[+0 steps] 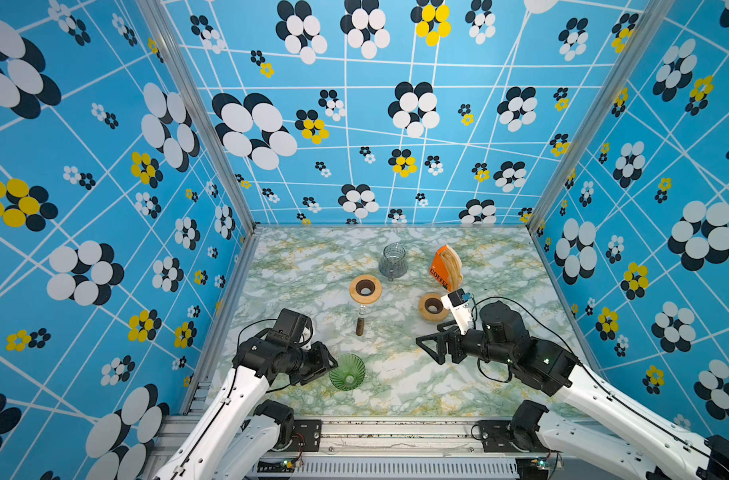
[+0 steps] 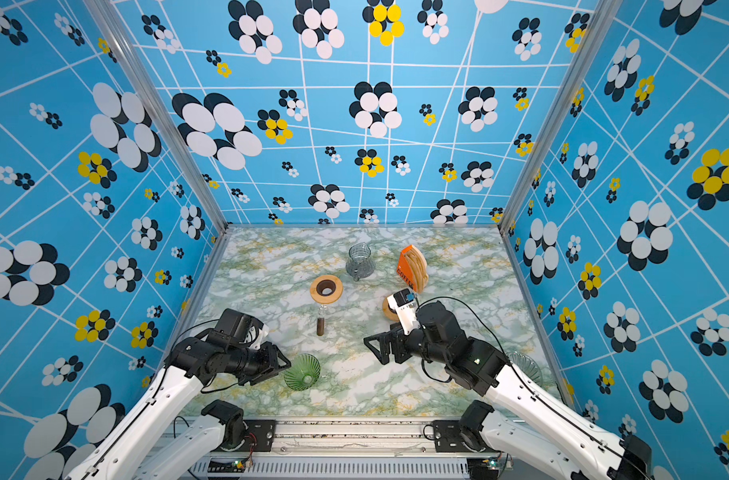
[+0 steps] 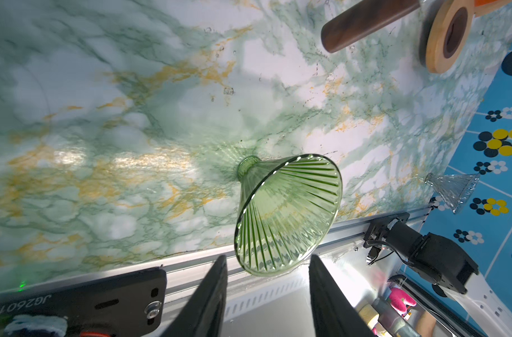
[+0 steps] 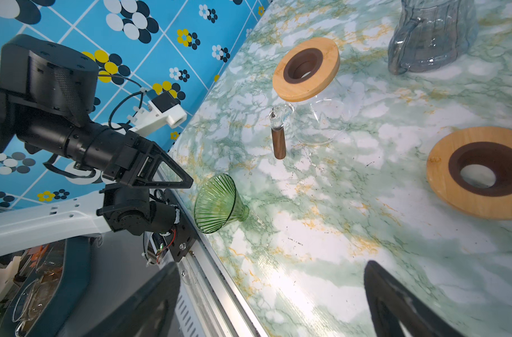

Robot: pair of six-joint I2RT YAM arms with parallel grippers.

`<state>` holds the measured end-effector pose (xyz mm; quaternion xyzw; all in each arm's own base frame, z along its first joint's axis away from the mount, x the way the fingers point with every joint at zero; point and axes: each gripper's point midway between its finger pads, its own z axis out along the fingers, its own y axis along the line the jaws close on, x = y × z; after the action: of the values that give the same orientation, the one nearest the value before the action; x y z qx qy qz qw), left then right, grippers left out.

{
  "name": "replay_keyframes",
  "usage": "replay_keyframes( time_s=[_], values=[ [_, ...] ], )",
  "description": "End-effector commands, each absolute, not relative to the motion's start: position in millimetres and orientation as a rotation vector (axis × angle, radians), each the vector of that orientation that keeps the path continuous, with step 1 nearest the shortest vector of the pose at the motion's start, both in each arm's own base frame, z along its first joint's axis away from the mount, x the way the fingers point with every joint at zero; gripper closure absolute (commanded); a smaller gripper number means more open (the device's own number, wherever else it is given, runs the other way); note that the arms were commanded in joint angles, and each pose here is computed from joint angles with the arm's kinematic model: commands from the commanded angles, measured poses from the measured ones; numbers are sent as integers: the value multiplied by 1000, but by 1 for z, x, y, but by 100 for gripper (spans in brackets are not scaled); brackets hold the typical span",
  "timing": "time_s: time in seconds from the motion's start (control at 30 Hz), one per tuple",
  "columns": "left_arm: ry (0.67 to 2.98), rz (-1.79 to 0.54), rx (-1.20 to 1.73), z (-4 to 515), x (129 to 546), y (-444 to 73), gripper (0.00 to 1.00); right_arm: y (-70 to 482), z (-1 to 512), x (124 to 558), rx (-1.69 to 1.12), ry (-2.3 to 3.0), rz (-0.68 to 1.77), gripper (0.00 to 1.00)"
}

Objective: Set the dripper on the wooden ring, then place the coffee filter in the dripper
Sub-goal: 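Move the left gripper down to the green ribbed glass dripper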

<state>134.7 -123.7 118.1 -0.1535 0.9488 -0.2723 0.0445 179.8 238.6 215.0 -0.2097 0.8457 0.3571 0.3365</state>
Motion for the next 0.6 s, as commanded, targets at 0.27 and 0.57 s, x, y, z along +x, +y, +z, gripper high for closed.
replay_keyframes(
  time_s=[0.27,0.57],
  values=[
    [3003,-789,-533,89,121,-130,53,242,208,173,-608,2234,933,1],
    [3006,-799,-541,83,125,-134,56,241,207,173,-605,2237,931,1]
  ],
)
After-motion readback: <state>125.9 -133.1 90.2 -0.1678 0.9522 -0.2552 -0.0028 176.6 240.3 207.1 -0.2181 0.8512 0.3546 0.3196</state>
